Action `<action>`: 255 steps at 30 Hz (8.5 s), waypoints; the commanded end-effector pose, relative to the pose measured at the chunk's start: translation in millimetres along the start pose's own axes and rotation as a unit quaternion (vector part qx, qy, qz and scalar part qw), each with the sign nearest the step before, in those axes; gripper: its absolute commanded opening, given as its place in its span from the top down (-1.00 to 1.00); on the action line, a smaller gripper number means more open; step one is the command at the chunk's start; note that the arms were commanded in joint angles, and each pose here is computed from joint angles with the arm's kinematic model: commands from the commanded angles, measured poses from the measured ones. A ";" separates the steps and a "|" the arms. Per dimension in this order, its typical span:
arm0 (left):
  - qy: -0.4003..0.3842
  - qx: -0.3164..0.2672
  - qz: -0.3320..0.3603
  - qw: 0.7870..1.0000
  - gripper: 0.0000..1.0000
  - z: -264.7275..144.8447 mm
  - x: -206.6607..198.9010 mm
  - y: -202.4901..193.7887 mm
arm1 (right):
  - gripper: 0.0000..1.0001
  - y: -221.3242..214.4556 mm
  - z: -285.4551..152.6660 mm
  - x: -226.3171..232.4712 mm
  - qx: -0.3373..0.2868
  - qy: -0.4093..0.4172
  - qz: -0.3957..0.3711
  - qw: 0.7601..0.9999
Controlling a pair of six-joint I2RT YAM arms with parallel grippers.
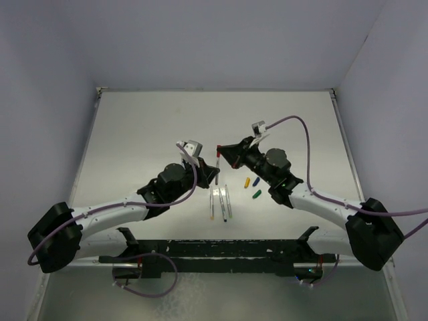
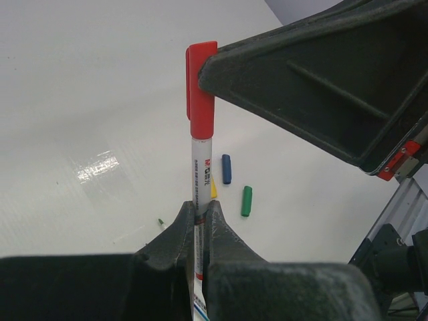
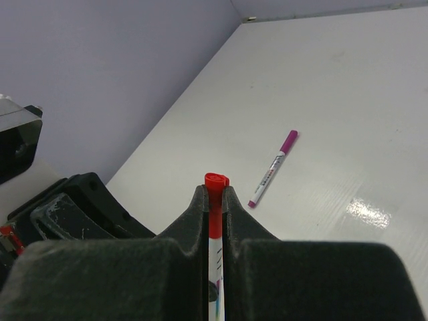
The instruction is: Insert the pens into the pen caps
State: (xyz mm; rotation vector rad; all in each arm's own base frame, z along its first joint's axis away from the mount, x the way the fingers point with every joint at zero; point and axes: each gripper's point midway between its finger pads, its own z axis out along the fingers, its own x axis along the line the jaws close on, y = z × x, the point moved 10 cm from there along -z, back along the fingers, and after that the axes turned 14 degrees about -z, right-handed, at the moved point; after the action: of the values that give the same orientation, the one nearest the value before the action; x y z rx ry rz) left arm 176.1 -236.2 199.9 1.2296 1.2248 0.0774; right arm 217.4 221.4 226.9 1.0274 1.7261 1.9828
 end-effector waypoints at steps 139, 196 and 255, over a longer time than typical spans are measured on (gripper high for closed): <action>0.299 0.286 0.021 0.910 0.12 3.6 16.7 -75.6 | -0.30 -13.5 -60.9 -52.1 0.121 -0.375 -0.092 0.914; 0.354 0.358 0.061 0.862 1.00 -26.8 53.0 -103.1 | 0.08 -79.3 -22.6 -58.1 0.281 -0.344 -0.040 0.895; 0.277 0.293 0.041 0.914 1.00 -24.2 19.8 -68.3 | 0.21 -126.5 -40.4 -64.5 0.409 -0.406 -0.041 0.817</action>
State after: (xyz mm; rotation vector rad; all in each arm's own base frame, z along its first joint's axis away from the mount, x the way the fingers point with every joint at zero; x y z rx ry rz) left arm 125.4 -231.2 126.4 1.9051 1.8200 0.1261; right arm 218.9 182.2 94.5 1.6607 1.9361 0.5881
